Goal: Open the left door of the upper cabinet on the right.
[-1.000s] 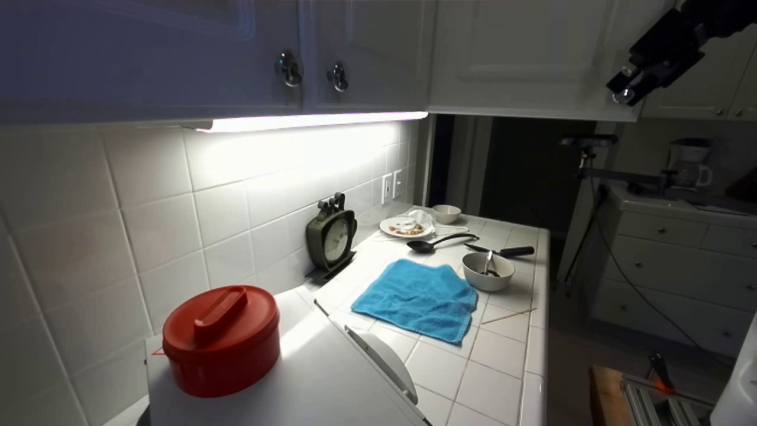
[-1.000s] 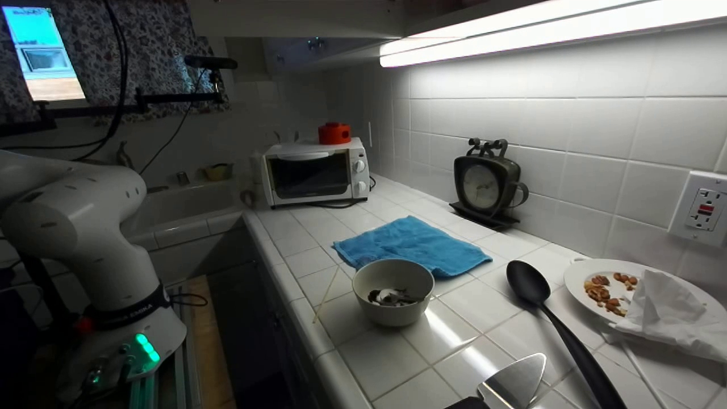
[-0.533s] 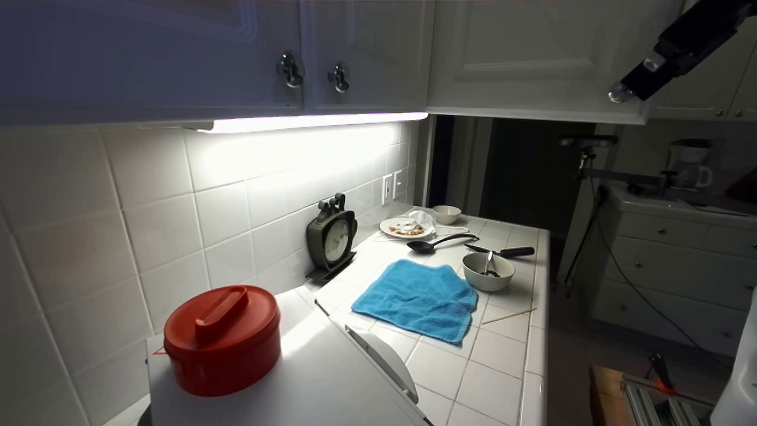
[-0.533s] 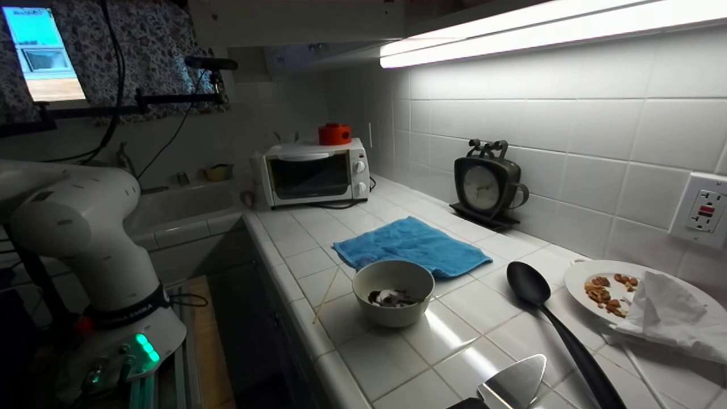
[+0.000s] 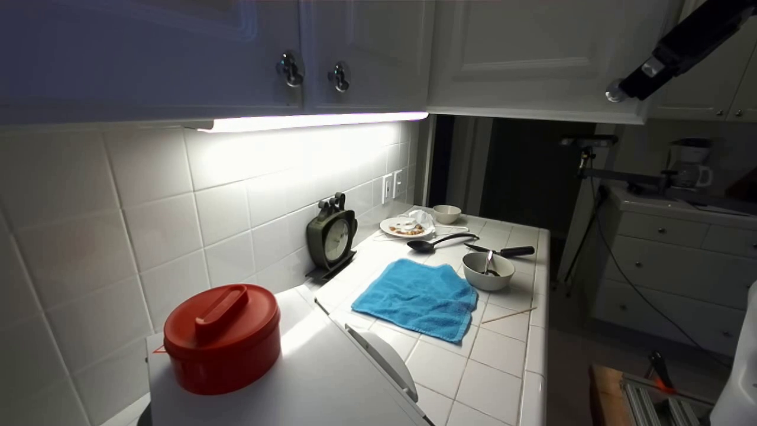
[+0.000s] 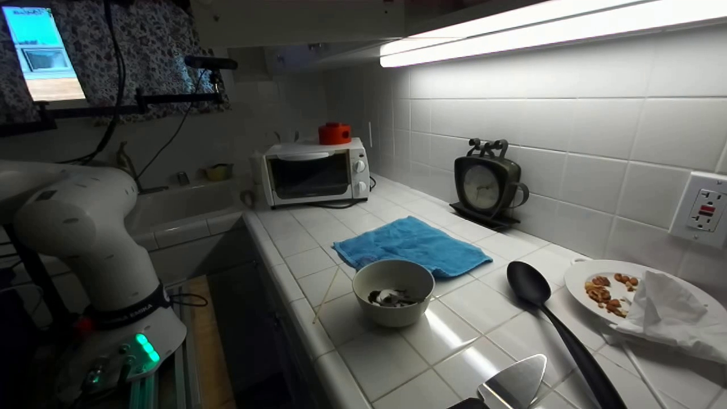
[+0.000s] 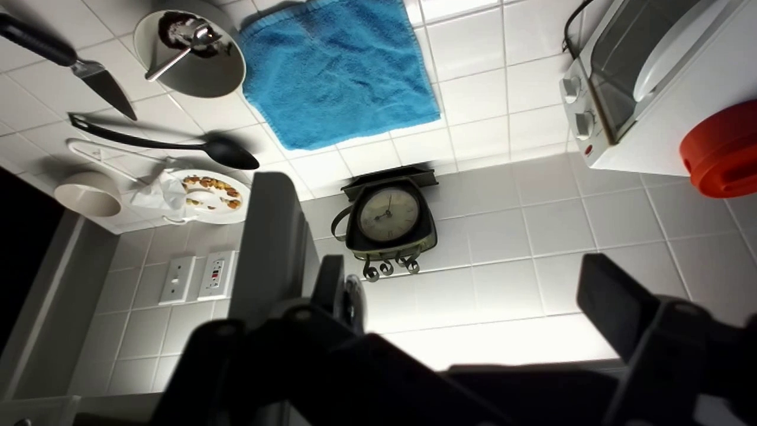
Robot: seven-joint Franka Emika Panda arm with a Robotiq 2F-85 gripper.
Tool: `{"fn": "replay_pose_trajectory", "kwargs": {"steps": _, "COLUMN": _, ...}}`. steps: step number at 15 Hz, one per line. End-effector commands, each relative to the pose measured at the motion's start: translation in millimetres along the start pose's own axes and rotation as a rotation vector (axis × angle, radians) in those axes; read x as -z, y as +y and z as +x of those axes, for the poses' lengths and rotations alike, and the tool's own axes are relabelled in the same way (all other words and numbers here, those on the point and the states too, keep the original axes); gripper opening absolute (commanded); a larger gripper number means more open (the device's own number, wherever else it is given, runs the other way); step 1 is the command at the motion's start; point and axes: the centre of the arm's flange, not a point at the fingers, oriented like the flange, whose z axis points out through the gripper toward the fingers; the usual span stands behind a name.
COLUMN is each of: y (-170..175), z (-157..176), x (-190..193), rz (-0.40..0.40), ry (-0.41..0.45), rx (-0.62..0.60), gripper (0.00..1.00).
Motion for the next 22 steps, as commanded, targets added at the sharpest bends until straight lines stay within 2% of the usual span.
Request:
{"fn": "replay_pose_trajectory", "kwargs": {"steps": 1, "y": -3.6, "z": 32.1, "x": -20.3, "rz": -0.063, "ry": 0.081, "rx": 0.097, "gripper": 1.00}}
{"fn": "replay_pose_trajectory", "kwargs": {"steps": 6, "y": -9.9, "z": 24.8, "x": -7.7, "rz": -0.160, "ry": 0.142, "rx": 0.234, "gripper": 1.00}}
{"fn": "replay_pose_trajectory", "kwargs": {"steps": 9, "y": -15.2, "z": 39.4, "x": -9.5, "rz": -0.152, "ry": 0.247, "rx": 0.375, "gripper": 1.00}}
{"fn": "replay_pose_trajectory", "kwargs": {"steps": 11, "y": -18.6, "z": 51.8, "x": -12.0, "rz": -0.113, "ry": 0.253, "rx": 0.412, "gripper": 1.00}}
{"fn": "replay_pose_trajectory", "kwargs": {"steps": 14, "y": -15.3, "z": 64.9, "x": -16.0, "rz": -0.037, "ry": 0.090, "rx": 0.434, "gripper": 1.00}}
{"fn": "replay_pose_trajectory", "kwargs": {"steps": 19, "y": -16.9, "z": 80.4, "x": 2.5, "rz": 0.143, "ry": -0.097, "rx": 0.420, "gripper": 1.00}}
{"fn": "replay_pose_trajectory", "kwargs": {"steps": 22, "y": -26.8, "z": 82.3, "x": 27.3, "rz": 0.174, "ry": -0.139, "rx": 0.390, "gripper": 1.00}}
